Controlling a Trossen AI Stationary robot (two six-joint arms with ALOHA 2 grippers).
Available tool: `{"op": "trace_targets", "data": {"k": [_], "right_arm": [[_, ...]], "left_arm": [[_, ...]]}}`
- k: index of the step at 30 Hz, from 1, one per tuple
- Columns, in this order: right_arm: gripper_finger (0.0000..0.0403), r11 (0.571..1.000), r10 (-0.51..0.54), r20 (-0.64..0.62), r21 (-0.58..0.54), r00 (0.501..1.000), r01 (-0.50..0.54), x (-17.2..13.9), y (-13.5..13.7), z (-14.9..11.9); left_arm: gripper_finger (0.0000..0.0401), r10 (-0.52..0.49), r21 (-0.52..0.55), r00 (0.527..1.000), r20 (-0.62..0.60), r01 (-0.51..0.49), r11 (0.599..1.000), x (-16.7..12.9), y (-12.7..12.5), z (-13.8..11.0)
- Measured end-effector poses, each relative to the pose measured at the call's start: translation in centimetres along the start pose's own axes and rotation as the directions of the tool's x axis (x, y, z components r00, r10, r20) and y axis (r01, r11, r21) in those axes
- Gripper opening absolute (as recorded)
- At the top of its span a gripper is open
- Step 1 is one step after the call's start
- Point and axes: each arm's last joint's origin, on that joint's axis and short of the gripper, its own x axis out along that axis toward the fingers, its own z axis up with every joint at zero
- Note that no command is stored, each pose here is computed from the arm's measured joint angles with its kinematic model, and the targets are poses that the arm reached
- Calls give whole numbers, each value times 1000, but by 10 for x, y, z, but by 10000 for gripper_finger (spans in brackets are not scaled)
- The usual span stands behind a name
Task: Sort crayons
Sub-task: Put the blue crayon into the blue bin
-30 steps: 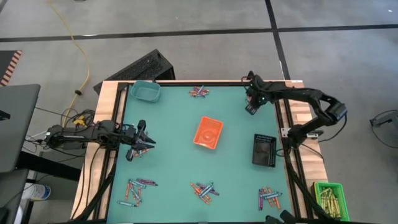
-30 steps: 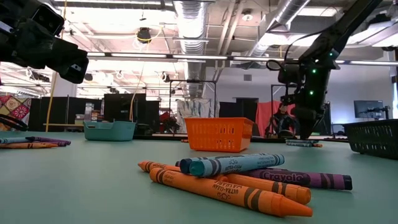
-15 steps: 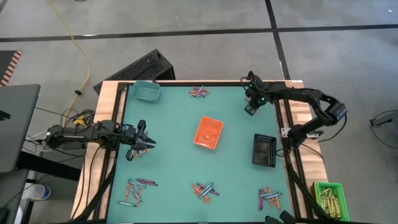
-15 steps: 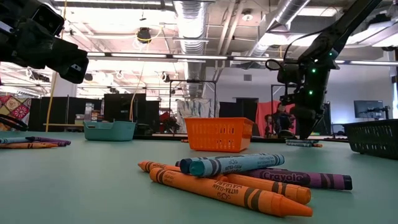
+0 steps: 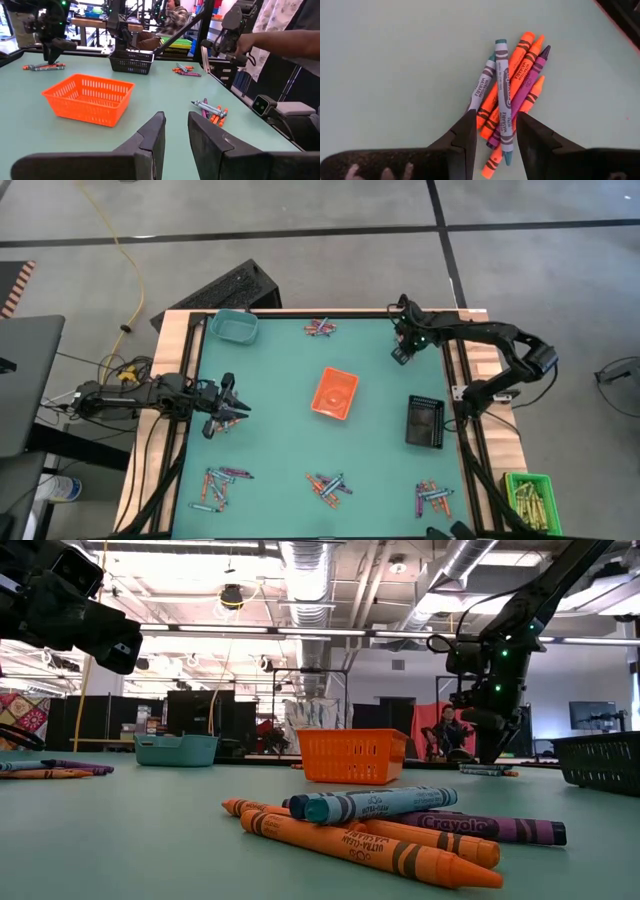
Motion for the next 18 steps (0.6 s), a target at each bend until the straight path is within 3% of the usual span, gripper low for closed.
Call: {"op": "trace_targets", "data": {"k": [18], "right_arm": [[132, 995, -22, -9, 98, 1000, 23, 10, 1, -12]], "left_arm": [[73, 0, 0, 1000, 0, 0, 1000, 0, 0, 0]]}}
